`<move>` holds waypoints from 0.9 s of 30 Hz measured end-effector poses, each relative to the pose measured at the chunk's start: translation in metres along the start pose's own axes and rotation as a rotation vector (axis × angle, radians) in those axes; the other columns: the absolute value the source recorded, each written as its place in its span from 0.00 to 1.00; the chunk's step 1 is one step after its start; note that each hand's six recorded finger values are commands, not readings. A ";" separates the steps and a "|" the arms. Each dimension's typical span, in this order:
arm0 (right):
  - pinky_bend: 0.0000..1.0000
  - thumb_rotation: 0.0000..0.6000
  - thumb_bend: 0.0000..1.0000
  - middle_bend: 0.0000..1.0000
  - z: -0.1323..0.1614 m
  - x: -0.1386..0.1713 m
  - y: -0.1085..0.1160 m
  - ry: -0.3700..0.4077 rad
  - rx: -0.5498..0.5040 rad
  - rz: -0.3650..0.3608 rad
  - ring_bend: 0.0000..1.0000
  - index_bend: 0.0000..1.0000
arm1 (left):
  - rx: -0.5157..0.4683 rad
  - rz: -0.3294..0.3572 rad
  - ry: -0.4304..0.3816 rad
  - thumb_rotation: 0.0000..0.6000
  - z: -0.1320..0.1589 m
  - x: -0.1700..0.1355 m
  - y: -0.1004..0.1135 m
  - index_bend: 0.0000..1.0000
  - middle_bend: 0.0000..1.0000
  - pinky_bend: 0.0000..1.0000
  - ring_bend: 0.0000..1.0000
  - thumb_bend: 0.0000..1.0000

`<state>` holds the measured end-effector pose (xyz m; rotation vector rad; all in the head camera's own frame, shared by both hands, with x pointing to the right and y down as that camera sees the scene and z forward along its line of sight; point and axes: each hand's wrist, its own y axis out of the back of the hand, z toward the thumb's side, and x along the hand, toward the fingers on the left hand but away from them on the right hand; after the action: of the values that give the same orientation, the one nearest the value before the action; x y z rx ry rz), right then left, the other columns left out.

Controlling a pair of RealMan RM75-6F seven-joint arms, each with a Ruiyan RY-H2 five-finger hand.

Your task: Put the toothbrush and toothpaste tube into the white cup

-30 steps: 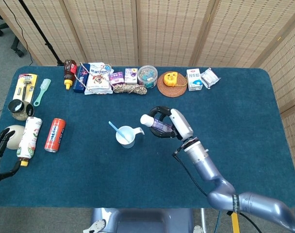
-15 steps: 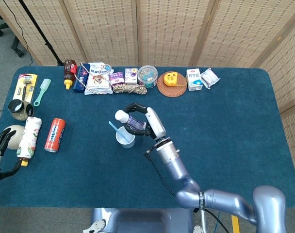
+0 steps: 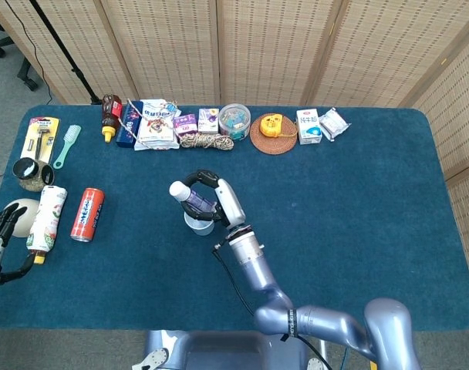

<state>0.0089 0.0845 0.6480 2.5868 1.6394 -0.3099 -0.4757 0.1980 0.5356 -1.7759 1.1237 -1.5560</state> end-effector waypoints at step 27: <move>0.00 1.00 0.57 0.51 -0.017 -0.008 -0.014 -0.068 -0.055 -0.041 0.20 0.63 | -0.003 -0.009 0.004 1.00 -0.003 0.000 0.001 0.00 0.00 0.00 0.00 0.35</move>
<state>-0.0047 0.0866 0.6674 2.4780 1.6556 -0.3464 -0.4784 0.1978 0.5359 -1.7829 1.1215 -1.5643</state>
